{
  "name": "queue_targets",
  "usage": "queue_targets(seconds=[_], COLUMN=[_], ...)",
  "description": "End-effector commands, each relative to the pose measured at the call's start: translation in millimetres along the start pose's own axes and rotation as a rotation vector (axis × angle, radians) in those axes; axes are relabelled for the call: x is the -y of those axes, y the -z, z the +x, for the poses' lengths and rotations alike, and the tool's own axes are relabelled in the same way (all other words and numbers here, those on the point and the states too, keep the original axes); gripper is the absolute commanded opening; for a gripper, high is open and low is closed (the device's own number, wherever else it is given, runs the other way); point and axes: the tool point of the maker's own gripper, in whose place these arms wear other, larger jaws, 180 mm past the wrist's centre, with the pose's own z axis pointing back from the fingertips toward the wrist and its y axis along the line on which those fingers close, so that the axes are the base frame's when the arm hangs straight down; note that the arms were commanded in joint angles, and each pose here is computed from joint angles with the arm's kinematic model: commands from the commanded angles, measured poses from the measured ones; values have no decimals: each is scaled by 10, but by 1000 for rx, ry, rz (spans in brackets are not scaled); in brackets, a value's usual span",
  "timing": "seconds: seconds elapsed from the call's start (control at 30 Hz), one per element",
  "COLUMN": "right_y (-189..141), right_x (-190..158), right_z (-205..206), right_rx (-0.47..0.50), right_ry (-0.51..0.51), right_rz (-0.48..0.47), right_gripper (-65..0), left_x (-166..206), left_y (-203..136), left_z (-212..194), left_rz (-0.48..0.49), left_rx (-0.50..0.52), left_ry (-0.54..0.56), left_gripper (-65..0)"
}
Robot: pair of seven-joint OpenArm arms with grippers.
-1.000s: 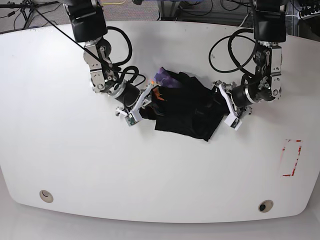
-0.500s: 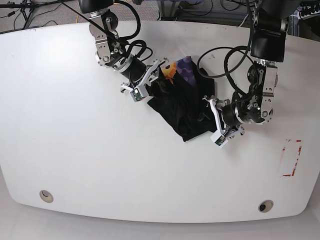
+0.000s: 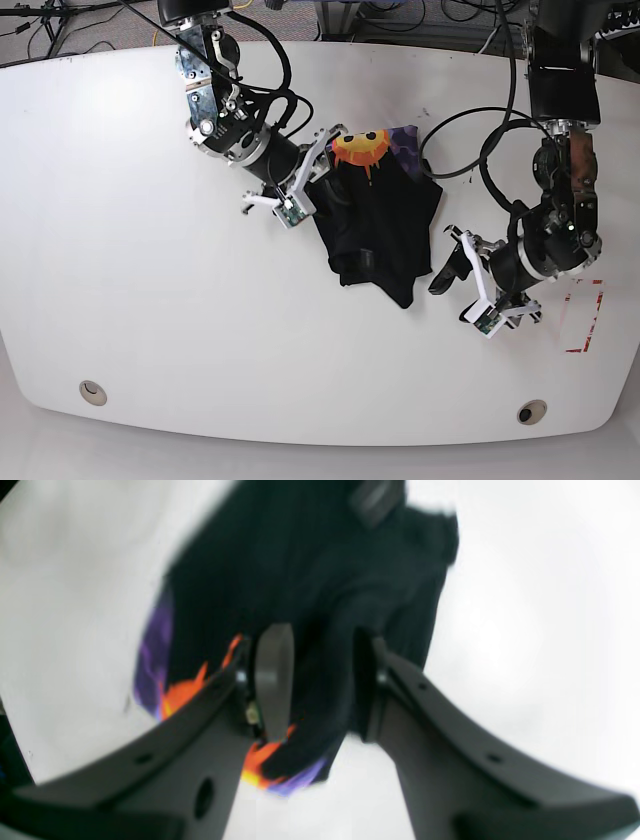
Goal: Fold the T-shirt properly
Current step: 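Grasp the bundle with both grippers and flip it over, then grasp the folded bundle with the left gripper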
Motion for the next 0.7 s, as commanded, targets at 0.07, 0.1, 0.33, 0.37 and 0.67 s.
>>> queue_targets(seconds=[0.07, 0.1, 0.33, 0.37, 0.67], right_y=[147, 187, 512, 540, 787], right_x=[-91, -104, -31, -15, 171], right_z=[340, 335, 212, 187, -99], right_rx=[78, 72, 4, 4, -8], right_ry=[-15, -17, -53, -56, -28], right_rz=[33, 37, 20, 16, 6], right_gripper=[-453, -453, -455, -455, -455], left_x=[-83, -106, -249, -262, -380], left_y=[-261, -314, -696, -733, -1054], left_z=[119, 87, -283, -342, -877], left_rz=[72, 89, 203, 214, 308], left_rx=[76, 77, 44, 36, -57], left_ry=[-18, -26, -98, -109, -206], left_gripper=[-299, -299, -299, -299, -299])
